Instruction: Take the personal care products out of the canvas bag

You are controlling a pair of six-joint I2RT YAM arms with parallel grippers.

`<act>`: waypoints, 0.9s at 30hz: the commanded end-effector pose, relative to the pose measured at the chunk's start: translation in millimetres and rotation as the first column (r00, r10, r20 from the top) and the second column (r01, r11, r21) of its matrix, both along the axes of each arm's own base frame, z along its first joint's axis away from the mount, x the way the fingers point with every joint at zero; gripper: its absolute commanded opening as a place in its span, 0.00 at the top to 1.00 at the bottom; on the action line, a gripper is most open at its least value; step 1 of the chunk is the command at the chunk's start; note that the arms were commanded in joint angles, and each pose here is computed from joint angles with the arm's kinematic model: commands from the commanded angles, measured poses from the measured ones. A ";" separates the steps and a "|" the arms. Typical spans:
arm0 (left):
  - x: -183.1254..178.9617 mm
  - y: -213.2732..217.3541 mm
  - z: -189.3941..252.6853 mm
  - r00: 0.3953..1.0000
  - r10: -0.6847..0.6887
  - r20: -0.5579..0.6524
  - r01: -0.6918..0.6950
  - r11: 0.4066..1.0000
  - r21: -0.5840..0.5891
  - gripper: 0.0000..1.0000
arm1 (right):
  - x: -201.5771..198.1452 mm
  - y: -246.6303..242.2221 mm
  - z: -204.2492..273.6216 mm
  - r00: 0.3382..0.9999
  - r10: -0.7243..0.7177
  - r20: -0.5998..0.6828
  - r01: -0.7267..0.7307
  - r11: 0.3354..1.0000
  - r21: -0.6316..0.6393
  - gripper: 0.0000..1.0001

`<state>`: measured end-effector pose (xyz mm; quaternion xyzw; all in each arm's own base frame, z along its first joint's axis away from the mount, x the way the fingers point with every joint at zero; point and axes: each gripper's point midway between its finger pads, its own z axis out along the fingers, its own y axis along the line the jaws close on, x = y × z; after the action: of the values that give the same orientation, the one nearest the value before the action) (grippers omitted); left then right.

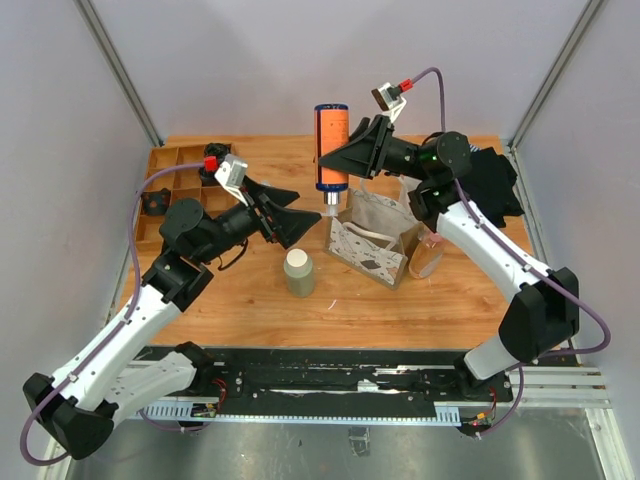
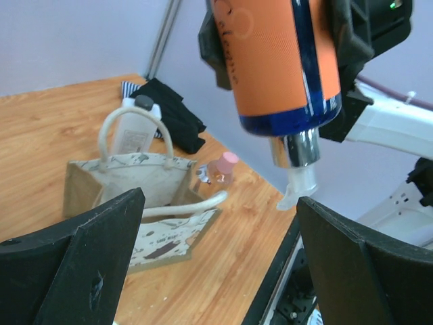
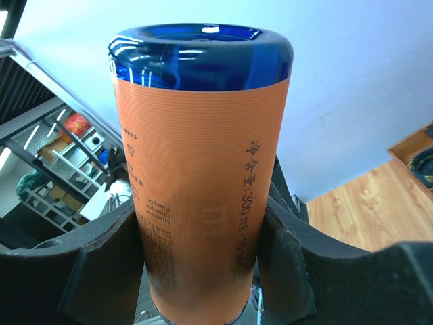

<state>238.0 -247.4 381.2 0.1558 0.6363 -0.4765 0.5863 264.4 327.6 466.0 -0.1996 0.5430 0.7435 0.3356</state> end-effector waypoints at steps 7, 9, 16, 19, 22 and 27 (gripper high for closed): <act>-10.4 -9.5 53.0 0.992 -0.086 0.093 0.097 0.988 -0.122 0.00 | -33.4 16.4 16.1 0.990 0.078 0.118 -0.085 0.995 0.050 0.99; -10.3 -15.4 49.7 0.990 -0.119 0.077 0.128 0.984 -0.121 0.02 | -33.2 19.7 15.3 0.990 0.078 0.120 -0.084 0.996 0.041 0.99; -10.9 -30.2 40.2 0.978 -0.205 0.026 0.207 0.968 -0.139 0.19 | -30.3 27.3 13.6 0.988 0.084 0.131 -0.088 0.996 0.023 0.99; -9.8 -30.9 36.8 0.979 -0.205 0.013 0.205 0.970 -0.134 0.28 | -28.3 29.1 13.8 0.988 0.081 0.133 -0.085 0.996 0.022 0.99; -9.9 -32.8 35.4 0.976 -0.217 -0.002 0.215 0.968 -0.128 0.44 | -26.7 30.5 14.0 0.988 0.078 0.135 -0.082 0.996 0.022 0.99; -10.7 -35.6 34.2 0.971 -0.236 -0.025 0.231 0.964 -0.132 0.68 | -22.5 33.7 11.8 0.988 0.073 0.134 -0.076 0.997 0.015 0.99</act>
<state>234.9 -280.1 400.3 0.1668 0.6100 -0.5679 0.5269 256.5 361.1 442.2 -0.2293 0.5560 0.7396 0.3021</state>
